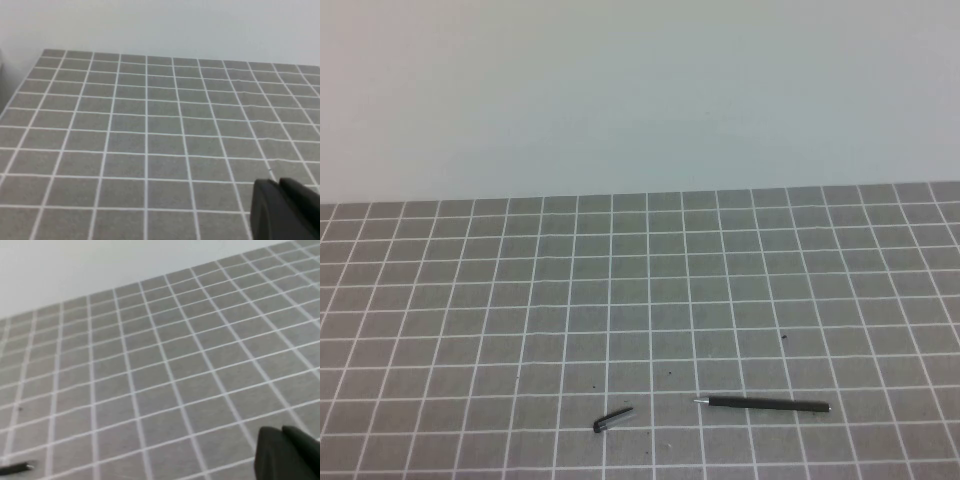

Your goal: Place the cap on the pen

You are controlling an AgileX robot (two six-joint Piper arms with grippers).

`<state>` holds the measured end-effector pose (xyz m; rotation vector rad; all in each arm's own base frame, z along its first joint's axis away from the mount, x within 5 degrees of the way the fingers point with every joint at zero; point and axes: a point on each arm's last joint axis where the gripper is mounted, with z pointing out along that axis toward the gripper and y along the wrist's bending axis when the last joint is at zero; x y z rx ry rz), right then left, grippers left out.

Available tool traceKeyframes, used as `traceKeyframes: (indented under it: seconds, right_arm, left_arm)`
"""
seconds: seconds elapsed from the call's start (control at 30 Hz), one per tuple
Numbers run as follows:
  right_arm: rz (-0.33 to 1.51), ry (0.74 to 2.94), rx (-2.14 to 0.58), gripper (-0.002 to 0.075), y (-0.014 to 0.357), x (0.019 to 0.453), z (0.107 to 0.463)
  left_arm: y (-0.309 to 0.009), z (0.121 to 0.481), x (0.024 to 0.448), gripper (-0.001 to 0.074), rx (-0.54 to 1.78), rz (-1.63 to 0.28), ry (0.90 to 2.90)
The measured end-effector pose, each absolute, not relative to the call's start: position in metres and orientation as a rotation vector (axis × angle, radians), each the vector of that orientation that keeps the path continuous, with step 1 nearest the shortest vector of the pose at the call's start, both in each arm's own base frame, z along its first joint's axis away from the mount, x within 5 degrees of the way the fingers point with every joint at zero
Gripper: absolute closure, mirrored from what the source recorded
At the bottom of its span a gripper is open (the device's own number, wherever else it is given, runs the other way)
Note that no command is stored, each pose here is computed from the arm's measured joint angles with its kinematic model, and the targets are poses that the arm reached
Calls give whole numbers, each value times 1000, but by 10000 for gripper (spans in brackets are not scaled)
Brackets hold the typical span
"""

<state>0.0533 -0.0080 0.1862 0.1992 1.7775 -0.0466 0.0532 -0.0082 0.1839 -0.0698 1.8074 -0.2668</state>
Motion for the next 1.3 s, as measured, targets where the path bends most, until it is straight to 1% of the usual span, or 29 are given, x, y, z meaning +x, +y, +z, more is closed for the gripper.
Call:
traceKeyframes:
  seconds: [0.03,0.23,0.4,0.57,0.63,0.73,0.83,1.17,1.3]
  right_arm:
    - [-41,1777,203,729,-8,53,186]
    - [187,1728,362,729,-2,55,187]
    - [455,1659,543,729,4,56,190]
    - [783,1494,796,729,7,56,198]
    - [862,1461,850,729,8,57,200]
    - [886,1444,869,729,8,57,200]
    - [885,1442,869,729,8,57,200]
    - [882,1441,867,729,8,57,201]
    - [860,1403,869,729,5,57,203]
  left_arm:
    - [-8,184,53,738,-73,-271,1808]
    - [-13,186,53,738,-186,-441,1785]
    - [-15,198,54,738,-367,-671,1652]
    - [-16,203,54,738,-525,-855,1579]
    - [-18,203,54,738,-627,-976,1551]
    - [-19,206,53,738,-795,-1176,1489]
    - [-20,208,53,738,-864,-1260,1455]
    - [-18,208,54,738,-890,-1263,1422]
    - [-18,208,54,738,-889,-1262,1422]
